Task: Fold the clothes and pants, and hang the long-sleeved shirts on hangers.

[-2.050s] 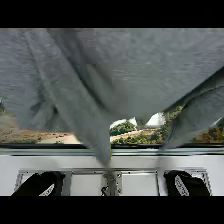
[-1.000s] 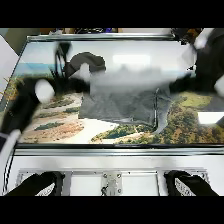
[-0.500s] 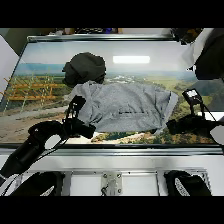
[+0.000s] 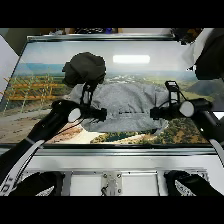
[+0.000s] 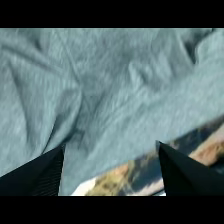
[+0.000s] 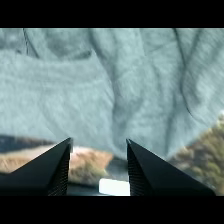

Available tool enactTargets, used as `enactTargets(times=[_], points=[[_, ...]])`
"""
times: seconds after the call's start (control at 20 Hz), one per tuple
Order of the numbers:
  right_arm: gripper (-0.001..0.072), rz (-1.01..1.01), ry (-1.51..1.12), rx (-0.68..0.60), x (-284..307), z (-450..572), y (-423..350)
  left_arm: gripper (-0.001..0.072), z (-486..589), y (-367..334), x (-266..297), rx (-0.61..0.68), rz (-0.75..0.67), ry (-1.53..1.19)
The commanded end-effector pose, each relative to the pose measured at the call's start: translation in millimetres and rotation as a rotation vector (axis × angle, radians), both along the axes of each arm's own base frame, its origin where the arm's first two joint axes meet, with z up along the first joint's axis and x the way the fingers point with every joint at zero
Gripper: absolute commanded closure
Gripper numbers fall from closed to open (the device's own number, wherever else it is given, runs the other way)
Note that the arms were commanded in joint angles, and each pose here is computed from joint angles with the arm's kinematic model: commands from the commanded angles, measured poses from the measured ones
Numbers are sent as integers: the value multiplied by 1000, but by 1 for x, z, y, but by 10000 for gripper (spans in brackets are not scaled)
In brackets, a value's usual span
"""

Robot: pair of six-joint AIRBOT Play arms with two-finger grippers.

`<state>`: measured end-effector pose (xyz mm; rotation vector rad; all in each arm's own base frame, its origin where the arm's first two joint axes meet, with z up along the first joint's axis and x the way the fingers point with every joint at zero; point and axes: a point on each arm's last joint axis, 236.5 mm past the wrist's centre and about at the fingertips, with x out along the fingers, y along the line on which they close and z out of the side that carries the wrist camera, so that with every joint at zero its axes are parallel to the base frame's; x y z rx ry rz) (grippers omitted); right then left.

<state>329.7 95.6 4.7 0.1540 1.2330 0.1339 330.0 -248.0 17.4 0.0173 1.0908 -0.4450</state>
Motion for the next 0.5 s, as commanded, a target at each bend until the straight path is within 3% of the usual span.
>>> enactTargets(times=[0.0, 0.15, 0.45], points=[[331, -80, 73, 8, 47, -28, 19, 92, -11, -27, 38, 9, 27, 44], [330, -104, 182, -12, 60, -51, 24, 93, -27, -35, 49, 57, 22, 113], [331, -162, 426, -68, 27, -92, 18, 92, -32, -48, 65, 98, 12, 172]])
